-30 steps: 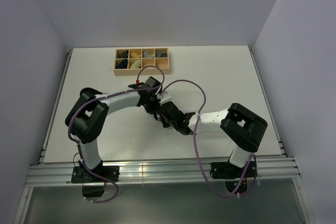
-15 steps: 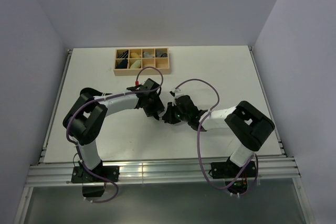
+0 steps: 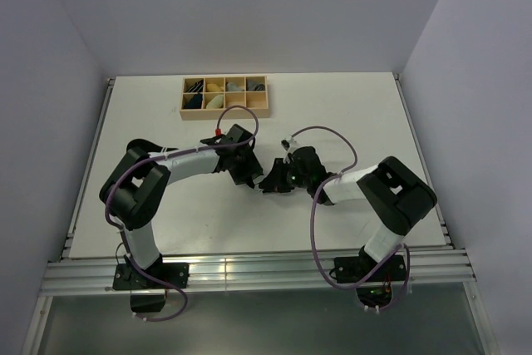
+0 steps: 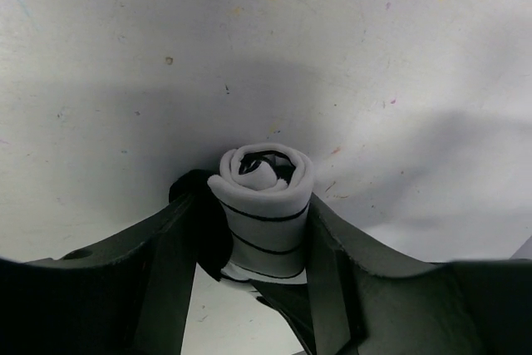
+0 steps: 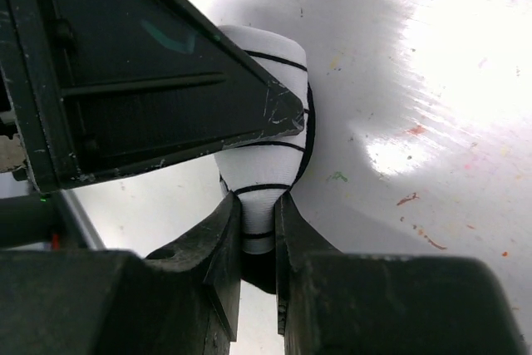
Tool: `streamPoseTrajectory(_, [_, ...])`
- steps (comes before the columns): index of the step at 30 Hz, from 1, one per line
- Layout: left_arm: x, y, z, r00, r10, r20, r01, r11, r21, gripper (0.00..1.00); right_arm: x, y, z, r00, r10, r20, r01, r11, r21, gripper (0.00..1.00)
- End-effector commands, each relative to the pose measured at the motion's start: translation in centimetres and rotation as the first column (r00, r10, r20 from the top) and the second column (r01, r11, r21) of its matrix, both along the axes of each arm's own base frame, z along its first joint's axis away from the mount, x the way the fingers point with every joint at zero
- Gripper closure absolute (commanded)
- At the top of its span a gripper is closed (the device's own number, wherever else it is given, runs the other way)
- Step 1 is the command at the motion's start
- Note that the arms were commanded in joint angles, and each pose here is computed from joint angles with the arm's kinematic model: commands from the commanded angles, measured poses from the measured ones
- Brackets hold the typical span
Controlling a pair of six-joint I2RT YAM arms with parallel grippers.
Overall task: Roll the socks
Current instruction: Roll the sock at the center of the board, then pick up the sock at the center of the board.
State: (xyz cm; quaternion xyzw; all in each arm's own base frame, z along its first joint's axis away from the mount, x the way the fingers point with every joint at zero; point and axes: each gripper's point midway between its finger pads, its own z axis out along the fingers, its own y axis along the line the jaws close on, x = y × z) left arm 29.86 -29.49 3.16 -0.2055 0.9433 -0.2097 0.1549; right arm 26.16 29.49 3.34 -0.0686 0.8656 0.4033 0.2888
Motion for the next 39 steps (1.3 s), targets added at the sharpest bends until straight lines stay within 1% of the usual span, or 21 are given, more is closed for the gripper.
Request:
streamPoseTrajectory(1, [0.3,0.0,1.1,1.000,0.015,0.018,-0.014,0.999,-0.031,0.45,1.1,0.5,1.9,1.000,-0.009,0.016,0.007,0.994,0.111,1.00])
streamPoseTrajectory(4, [0.3,0.1,0.9,1.000,0.020,0.004,-0.019,0.999,-0.038,0.44,1.2,0.7,2.2,1.000,-0.006,-0.002,0.006,0.988,0.154,1.00])
streamPoseTrajectory(11, [0.1,-0.2,0.2,0.999,0.026,-0.027,-0.028,0.997,-0.069,0.43,1.5,0.8,1.8,0.999,-0.007,-0.046,0.016,0.980,0.201,1.00])
streamPoseTrajectory(15, [0.2,-0.3,0.2,0.999,0.026,-0.032,-0.029,0.996,-0.082,0.33,1.6,0.9,2.0,0.998,-0.006,-0.065,0.020,0.974,0.225,1.00])
streamPoseTrajectory(16, [0.1,-0.4,0.0,0.999,0.023,-0.036,-0.026,0.996,-0.086,0.32,1.8,0.8,2.0,0.998,-0.012,-0.065,0.027,0.972,0.232,1.00])
streamPoseTrajectory(23, [-0.1,-0.9,-0.3,0.998,0.014,-0.063,-0.021,0.994,-0.108,0.33,2.2,0.9,2.5,0.995,-0.023,-0.093,0.049,0.958,0.282,1.00])
streamPoseTrajectory(29, [0.0,-1.0,0.0,0.998,0.020,-0.056,-0.027,0.991,-0.128,0.32,2.5,1.0,3.4,0.996,-0.025,-0.091,0.053,0.948,0.314,1.00])
streamPoseTrajectory(31, [-0.1,-0.8,0.0,0.998,0.027,-0.061,-0.035,0.991,-0.132,0.34,2.5,1.1,3.7,0.996,-0.027,-0.089,0.055,0.944,0.325,1.00])
streamPoseTrajectory(32, [0.0,-0.9,0.1,0.998,0.029,-0.057,-0.036,0.990,-0.137,0.37,2.5,1.1,3.9,0.996,-0.023,-0.085,0.049,0.943,0.330,1.00])
streamPoseTrajectory(34, [0.0,-0.8,0.2,0.998,0.035,-0.054,-0.042,0.989,-0.142,0.40,2.6,1.1,4.1,0.997,-0.023,-0.079,0.048,0.943,0.328,1.00])
streamPoseTrajectory(35, [0.1,-0.8,0.4,0.998,0.038,-0.053,-0.045,0.988,-0.147,0.44,2.6,1.1,4.1,0.997,-0.024,-0.078,0.048,0.944,0.326,1.00])
streamPoseTrajectory(37, [0.0,-0.8,0.5,0.998,0.041,-0.053,-0.049,0.985,-0.163,0.47,2.4,1.0,4.1,0.997,-0.021,-0.079,0.046,0.944,0.327,1.00])
streamPoseTrajectory(39, [0.1,-0.6,0.6,0.997,0.054,-0.048,-0.062,0.982,-0.180,0.54,2.3,1.1,3.9,0.996,-0.015,-0.084,0.042,0.944,0.327,1.00])
